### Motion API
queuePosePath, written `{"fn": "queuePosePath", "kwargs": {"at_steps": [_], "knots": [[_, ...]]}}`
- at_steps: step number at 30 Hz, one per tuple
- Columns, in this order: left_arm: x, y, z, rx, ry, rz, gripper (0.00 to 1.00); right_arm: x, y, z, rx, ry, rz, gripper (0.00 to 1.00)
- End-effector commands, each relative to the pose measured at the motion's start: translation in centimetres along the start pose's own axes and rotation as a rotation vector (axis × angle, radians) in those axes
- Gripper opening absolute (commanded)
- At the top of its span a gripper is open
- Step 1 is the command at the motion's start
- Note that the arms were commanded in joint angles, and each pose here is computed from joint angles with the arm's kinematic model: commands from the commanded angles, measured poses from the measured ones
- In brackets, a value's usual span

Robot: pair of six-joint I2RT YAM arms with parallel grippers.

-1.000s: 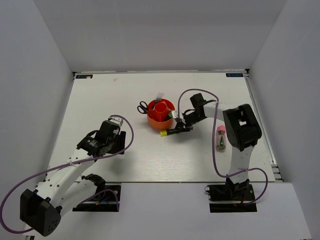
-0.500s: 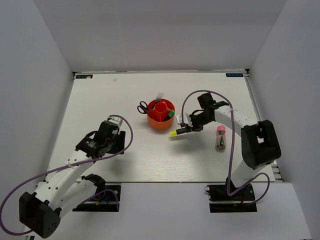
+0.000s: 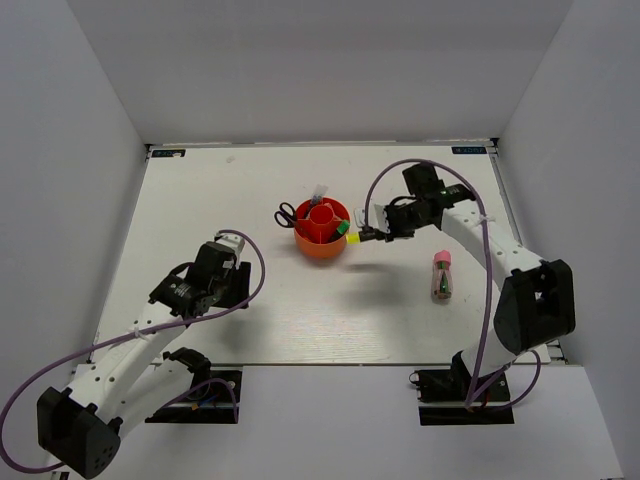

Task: Sort the stationery into containers
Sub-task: Place the pen in the storage box.

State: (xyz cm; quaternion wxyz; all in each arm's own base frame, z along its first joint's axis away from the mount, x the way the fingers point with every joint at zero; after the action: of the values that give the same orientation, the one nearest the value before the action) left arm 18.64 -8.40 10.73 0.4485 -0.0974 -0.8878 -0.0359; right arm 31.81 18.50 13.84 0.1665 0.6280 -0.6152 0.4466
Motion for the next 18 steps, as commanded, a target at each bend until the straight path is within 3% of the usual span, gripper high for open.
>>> {"fn": "queuePosePath", "kwargs": {"at_steps": [1,10,18], "knots": [[0.2,-0.2,-0.4,0.006,-0.027,0.019,0.69,3.2,-2.2,-2.2,0.043,0.031,0.064,0.00],[0.1,-0.3,-0.3,0.009,-0.015,0.024,0.69,3.8,-4.5,-4.4,0.340,0.187,0.079,0.00],[0.2,-0.5,-0.4,0.009,-0.025,0.036,0.69,3.3,-5.4,-7.3,0.577,0.250,0.112,0.00]]}}
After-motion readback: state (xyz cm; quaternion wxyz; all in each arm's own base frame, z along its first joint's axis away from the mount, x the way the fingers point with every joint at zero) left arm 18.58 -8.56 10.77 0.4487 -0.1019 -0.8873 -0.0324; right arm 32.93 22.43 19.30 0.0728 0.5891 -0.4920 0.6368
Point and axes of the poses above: each gripper's point midway between its finger pads, its own x axis back along the fingers, its own y axis along the line the jaws close on, z = x × y, the point moved 1 cm from there along x, back along the fingers, and after that the axes turned 3 degrees about -x, right-handed, at the moved point
